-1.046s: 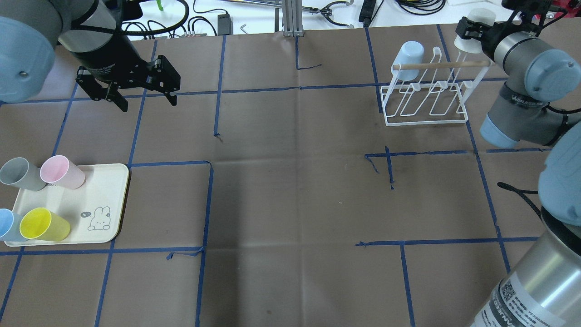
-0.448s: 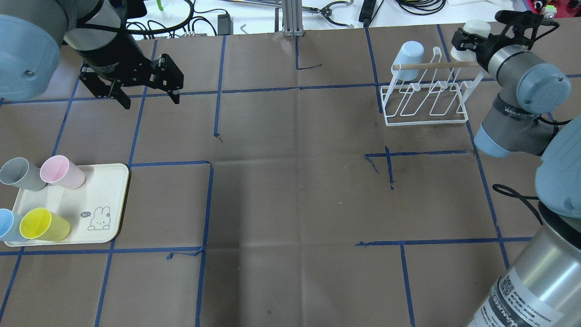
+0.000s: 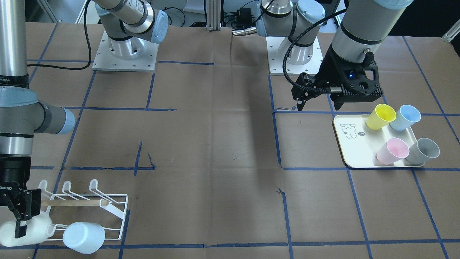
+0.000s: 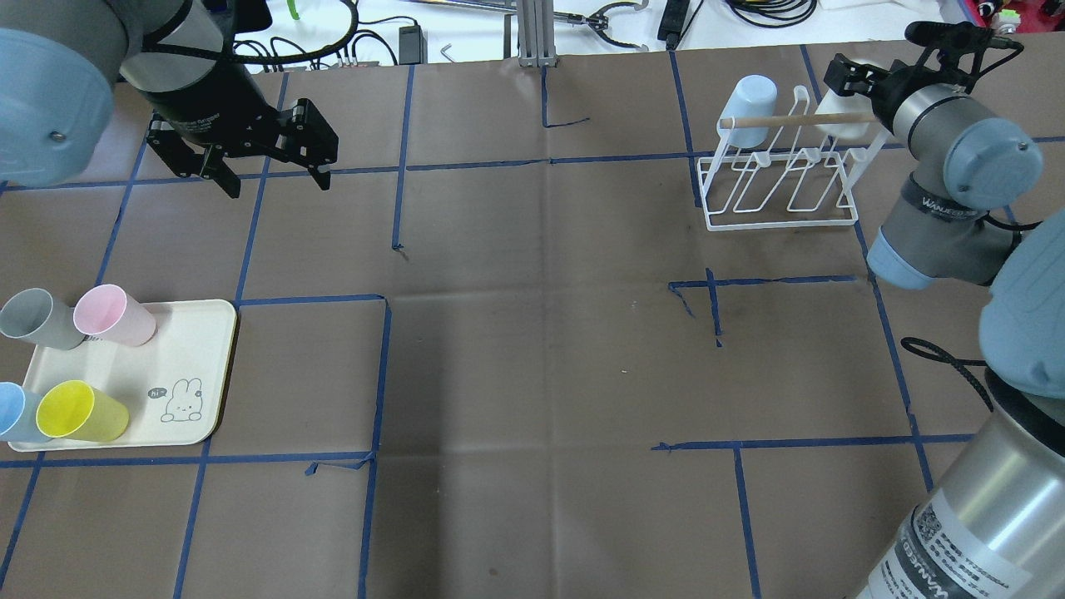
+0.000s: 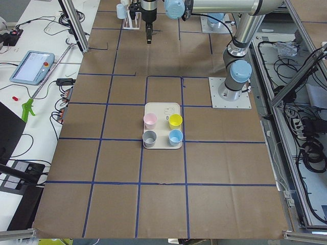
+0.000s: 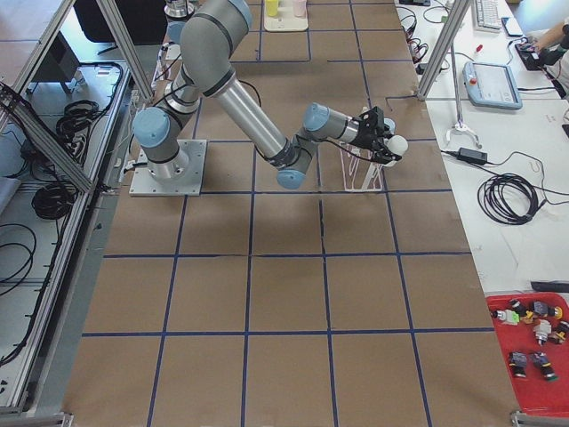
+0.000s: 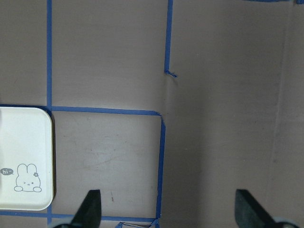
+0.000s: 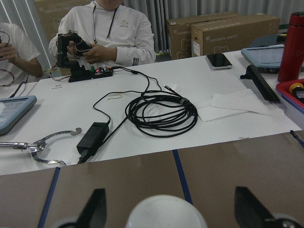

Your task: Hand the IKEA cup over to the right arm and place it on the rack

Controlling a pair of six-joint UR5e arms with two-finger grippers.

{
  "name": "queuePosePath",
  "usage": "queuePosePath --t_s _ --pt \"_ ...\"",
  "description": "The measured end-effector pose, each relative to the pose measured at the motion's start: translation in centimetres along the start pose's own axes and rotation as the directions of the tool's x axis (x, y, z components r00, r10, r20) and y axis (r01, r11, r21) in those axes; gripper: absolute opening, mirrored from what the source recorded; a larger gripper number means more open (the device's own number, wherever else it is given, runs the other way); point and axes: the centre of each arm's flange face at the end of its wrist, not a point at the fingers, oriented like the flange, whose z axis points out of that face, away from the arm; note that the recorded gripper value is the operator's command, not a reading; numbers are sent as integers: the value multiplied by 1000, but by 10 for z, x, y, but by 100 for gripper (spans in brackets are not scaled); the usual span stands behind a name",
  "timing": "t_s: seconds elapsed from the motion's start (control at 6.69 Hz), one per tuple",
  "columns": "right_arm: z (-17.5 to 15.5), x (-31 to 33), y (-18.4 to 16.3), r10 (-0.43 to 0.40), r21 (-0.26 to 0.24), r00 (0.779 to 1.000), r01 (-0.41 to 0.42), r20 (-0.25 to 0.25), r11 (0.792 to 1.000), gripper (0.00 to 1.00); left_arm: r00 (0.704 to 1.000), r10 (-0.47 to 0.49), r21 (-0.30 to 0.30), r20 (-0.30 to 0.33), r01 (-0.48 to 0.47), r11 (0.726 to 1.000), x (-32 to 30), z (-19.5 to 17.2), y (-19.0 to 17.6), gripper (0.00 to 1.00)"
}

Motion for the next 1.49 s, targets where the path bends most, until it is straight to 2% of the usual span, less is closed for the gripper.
queuePosePath --t_s 0.3,0.6,0.9,1.2,1.34,1.49 --pt "-2 -3 -10 -8 14 1000 8 7 1000 100 1000 2 -1 11 -2 1000 -1 1 -1 99" --pt "-12 -9 -42 -12 39 1000 12 8 999 100 1000 2 0 14 -2 1000 -2 0 -1 99" --pt "-27 -19 -73 14 -61 1000 -13 17 998 100 1000 2 -2 13 -2 1000 -2 1 0 99" --pt "-48 -41 -98 33 -204 999 -26 31 979 100 1000 2 -2 13 -2 1000 -2 1 0 99" --pt "-59 -53 -102 34 -303 999 -27 16 953 100 1000 2 -2 13 -2 1000 -2 1 0 99" --pt "-72 -64 -103 20 -401 1000 -27 -21 916 100 1000 2 -2 13 -2 1000 -2 1 0 99"
